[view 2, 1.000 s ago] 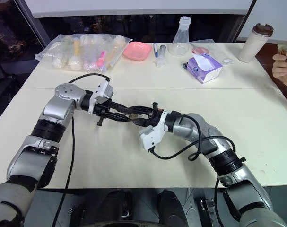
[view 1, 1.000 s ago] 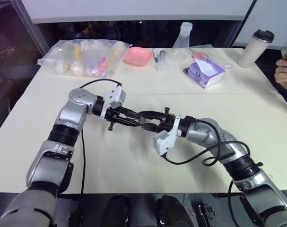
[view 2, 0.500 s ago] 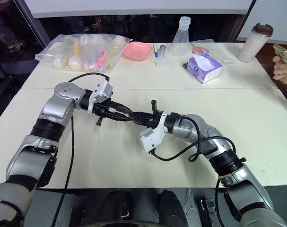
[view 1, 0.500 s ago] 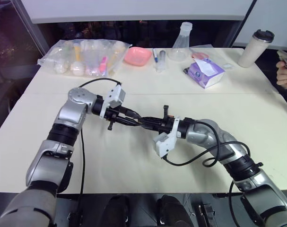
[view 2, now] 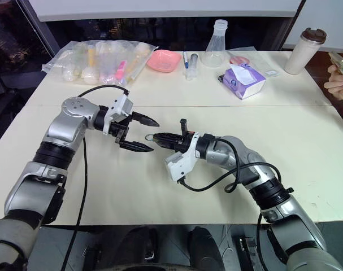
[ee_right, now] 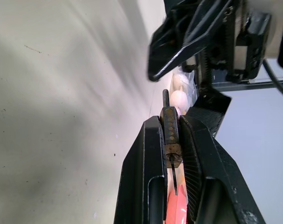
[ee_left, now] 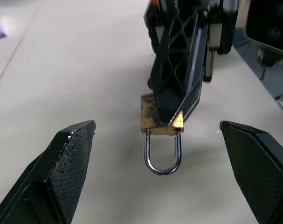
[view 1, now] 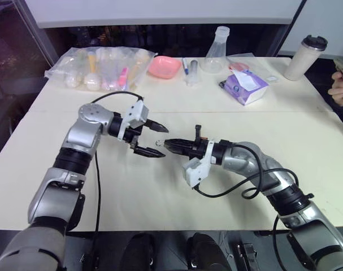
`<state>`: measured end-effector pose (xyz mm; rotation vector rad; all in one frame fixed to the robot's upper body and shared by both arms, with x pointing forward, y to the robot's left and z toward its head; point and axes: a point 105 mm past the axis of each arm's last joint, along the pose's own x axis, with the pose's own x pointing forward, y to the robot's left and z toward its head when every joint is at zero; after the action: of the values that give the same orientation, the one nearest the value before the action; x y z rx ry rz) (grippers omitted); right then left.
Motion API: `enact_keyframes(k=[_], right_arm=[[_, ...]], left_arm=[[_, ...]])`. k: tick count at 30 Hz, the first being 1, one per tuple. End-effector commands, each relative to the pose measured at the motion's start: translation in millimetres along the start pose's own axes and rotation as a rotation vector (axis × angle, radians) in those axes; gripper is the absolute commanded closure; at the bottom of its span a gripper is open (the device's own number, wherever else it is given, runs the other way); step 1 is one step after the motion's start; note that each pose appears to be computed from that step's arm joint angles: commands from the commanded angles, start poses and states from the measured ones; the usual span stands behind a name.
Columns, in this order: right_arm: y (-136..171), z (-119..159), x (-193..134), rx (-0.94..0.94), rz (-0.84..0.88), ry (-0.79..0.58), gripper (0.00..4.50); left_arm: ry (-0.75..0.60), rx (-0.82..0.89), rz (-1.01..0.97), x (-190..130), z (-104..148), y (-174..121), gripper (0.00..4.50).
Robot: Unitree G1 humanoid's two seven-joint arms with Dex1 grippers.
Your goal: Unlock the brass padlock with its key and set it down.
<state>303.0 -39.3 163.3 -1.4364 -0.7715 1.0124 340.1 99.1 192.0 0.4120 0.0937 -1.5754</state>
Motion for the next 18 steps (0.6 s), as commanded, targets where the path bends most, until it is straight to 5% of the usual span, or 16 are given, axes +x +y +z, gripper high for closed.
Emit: enact_keyframes(k=[1,11,18], right_arm=[[-13,-3,-5,0.003,-0.060,0.011,4.50],[-12,-4,-6,0.007,-0.056,0.014,4.50],[-13,-6,-5,0.008,-0.055,0.017,4.50]], left_arm=[[-0.091,0.024,0.079,-26,33,4,0.28],[-0.108,-0.014,0.133,-29,29,0,4.46],[-0.078,-0.064,0.082,-1,3,-13,4.46]])
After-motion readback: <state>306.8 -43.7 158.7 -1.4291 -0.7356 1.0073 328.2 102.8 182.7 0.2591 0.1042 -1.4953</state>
